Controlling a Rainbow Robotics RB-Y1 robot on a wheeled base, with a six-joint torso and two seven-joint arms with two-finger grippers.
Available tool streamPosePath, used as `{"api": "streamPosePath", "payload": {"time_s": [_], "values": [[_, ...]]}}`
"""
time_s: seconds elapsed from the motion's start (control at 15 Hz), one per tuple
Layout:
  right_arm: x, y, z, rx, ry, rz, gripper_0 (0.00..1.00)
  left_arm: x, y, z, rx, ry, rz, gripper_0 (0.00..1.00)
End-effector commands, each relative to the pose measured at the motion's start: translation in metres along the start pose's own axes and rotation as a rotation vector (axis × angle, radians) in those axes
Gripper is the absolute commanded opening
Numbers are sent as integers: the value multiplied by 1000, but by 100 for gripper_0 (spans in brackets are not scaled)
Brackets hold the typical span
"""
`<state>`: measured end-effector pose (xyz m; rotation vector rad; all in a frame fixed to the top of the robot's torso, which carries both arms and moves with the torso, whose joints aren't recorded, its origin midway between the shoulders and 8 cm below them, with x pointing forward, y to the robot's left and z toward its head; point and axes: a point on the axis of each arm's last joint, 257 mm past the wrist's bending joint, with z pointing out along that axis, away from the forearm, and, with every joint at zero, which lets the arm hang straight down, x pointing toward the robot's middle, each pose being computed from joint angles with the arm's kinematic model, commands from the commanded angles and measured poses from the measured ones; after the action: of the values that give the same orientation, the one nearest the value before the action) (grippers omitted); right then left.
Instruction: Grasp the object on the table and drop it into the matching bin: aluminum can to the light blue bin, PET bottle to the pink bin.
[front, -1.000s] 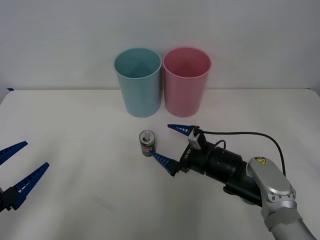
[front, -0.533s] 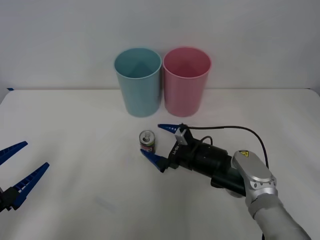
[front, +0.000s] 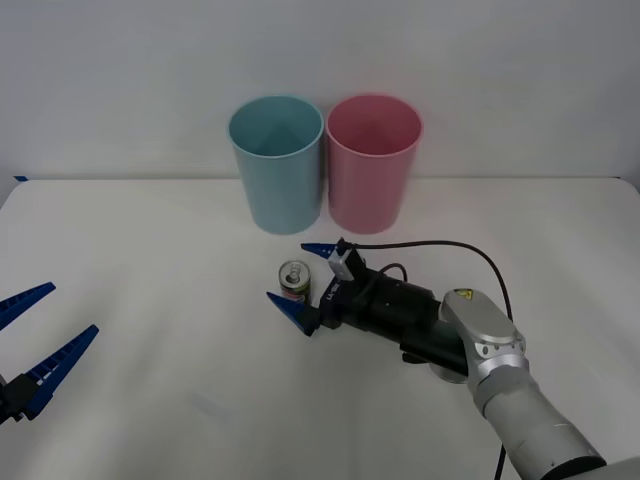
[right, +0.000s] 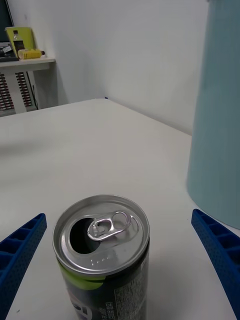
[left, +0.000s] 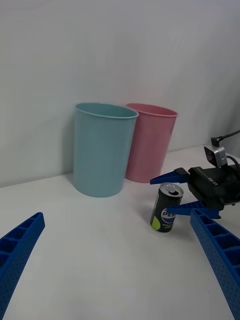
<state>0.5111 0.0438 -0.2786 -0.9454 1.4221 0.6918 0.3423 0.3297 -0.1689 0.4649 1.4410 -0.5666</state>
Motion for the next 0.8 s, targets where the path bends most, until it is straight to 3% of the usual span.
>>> {"api": "streamPosePath", "payload": {"time_s": [0.07, 0.2, 0.27, 0.33, 0.4, 0.47, 0.8], "values": [[1, -1, 1, 7, 5, -8, 100, 0, 0, 0, 0, 0, 0, 100], [4, -3, -1, 15, 10, -13, 100, 0, 0, 0, 0, 0, 0, 100], [4, -3, -1, 15, 10, -16, 86, 0, 0, 0, 0, 0, 0, 100], [6, -2, -2, 16, 12, -14, 32, 0, 0, 0, 0, 0, 0, 100], [6, -2, -2, 18, 11, -17, 18, 0, 0, 0, 0, 0, 0, 100], [7, -2, -2, 19, 14, -19, 9, 0, 0, 0, 0, 0, 0, 100], [7, -1, -2, 16, 11, -22, 0, 0, 0, 0, 0, 0, 0, 100]]}}
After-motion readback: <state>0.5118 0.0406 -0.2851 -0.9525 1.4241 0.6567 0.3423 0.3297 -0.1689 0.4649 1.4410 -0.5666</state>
